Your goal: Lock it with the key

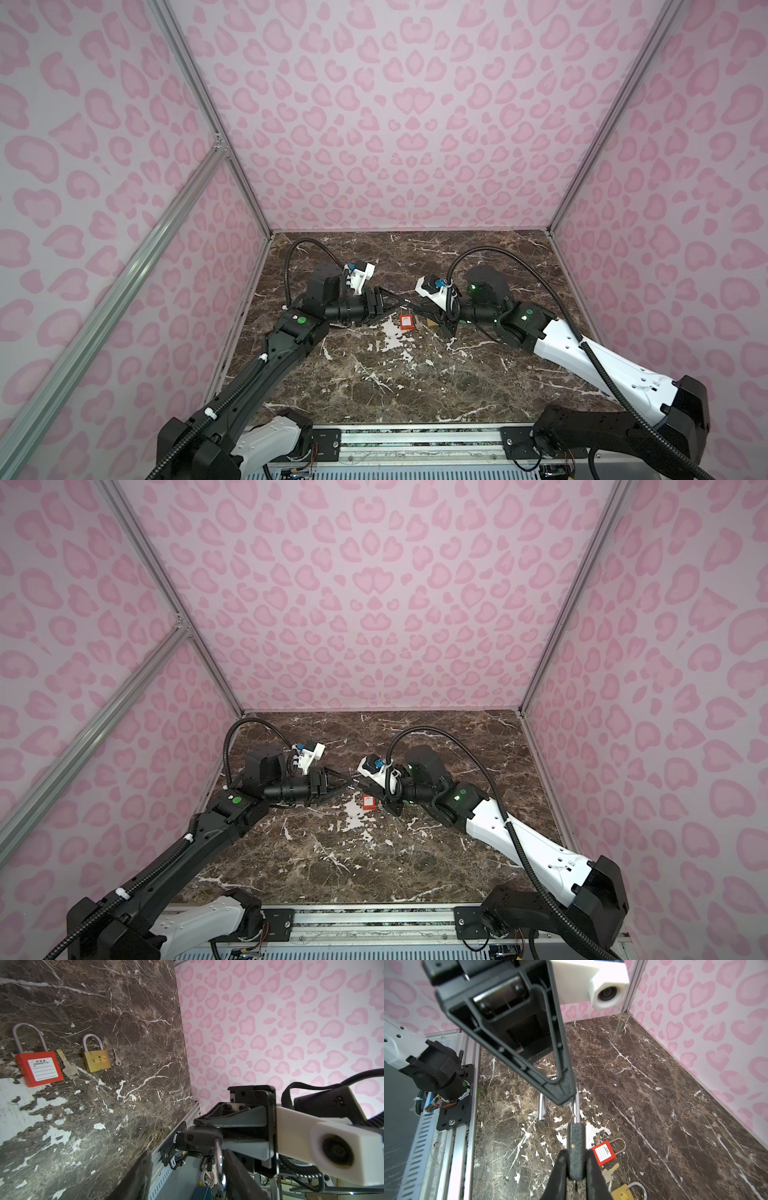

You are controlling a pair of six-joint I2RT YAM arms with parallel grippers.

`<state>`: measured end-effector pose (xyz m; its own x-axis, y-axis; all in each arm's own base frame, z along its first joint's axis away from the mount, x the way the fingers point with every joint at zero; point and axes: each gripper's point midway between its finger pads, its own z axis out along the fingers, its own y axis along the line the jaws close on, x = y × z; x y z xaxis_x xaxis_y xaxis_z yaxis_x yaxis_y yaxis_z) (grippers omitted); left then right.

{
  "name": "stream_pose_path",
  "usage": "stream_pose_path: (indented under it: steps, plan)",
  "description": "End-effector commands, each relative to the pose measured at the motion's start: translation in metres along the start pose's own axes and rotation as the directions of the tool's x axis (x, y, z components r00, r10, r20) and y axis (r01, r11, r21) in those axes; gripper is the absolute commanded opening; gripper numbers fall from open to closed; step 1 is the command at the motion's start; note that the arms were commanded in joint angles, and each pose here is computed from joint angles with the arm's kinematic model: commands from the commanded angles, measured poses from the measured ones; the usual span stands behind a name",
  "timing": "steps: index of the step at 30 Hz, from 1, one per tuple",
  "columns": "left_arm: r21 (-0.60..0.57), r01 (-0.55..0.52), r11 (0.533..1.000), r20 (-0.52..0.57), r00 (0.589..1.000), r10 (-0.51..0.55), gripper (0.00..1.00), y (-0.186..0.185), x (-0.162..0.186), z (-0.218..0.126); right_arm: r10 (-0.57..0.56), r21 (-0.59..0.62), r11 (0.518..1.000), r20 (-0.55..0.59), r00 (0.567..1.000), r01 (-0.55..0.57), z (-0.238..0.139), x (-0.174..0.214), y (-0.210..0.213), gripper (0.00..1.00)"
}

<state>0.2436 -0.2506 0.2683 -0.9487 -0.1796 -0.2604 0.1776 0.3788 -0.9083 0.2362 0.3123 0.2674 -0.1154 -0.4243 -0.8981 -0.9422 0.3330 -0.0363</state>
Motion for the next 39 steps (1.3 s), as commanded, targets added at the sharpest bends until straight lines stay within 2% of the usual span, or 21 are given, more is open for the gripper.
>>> stream_pose_path:
  steps: [1, 10, 15, 19, 22, 29, 32, 39]
  plan:
    - [0.012, -0.041, 0.999, 0.018, 0.999, 0.041, 0.56, -0.003, -0.003, -0.001, 0.023, -0.078, 0.997, 0.052, 0.998, -0.019, -0.005, -0.01, 0.01, 0.0]
    - [0.021, -0.199, 0.98, 0.069, 0.978, 0.197, 0.56, -0.02, -0.012, -0.008, 0.076, -0.145, 0.987, 0.06, 0.995, -0.067, -0.016, -0.01, 0.014, 0.0]
    - [0.065, -0.295, 0.953, 0.044, 0.955, 0.293, 0.56, -0.037, -0.008, -0.01, 0.091, -0.15, 0.985, 0.047, 0.995, -0.083, -0.017, -0.006, 0.012, 0.0]
    - [0.11, -0.415, 0.903, 0.03, 0.909, 0.415, 0.55, -0.051, 0.002, -0.018, 0.143, -0.184, 0.973, 0.006, 0.99, -0.14, -0.017, -0.007, 0.012, 0.0]
    - [0.116, -0.503, 0.856, 0.033, 0.864, 0.503, 0.53, -0.053, 0.011, -0.024, 0.136, -0.224, 0.966, 0.001, 0.991, -0.132, -0.017, -0.009, 0.018, 0.0]
    - [0.017, -0.632, 0.775, 0.1, 0.772, 0.628, 0.52, -0.04, 0.014, -0.036, 0.116, -0.24, 0.965, 0.019, 0.993, -0.108, -0.021, -0.009, 0.024, 0.0]
    - [0.028, -0.638, 0.77, 0.092, 0.768, 0.633, 0.53, -0.041, 0.016, -0.036, 0.104, -0.232, 0.968, 0.029, 0.994, -0.094, -0.024, -0.011, 0.024, 0.0]
    - [0.081, -0.598, 0.798, 0.047, 0.802, 0.596, 0.49, -0.041, 0.017, -0.026, 0.08, -0.253, 0.965, 0.034, 0.996, -0.068, -0.025, -0.015, 0.032, 0.0]
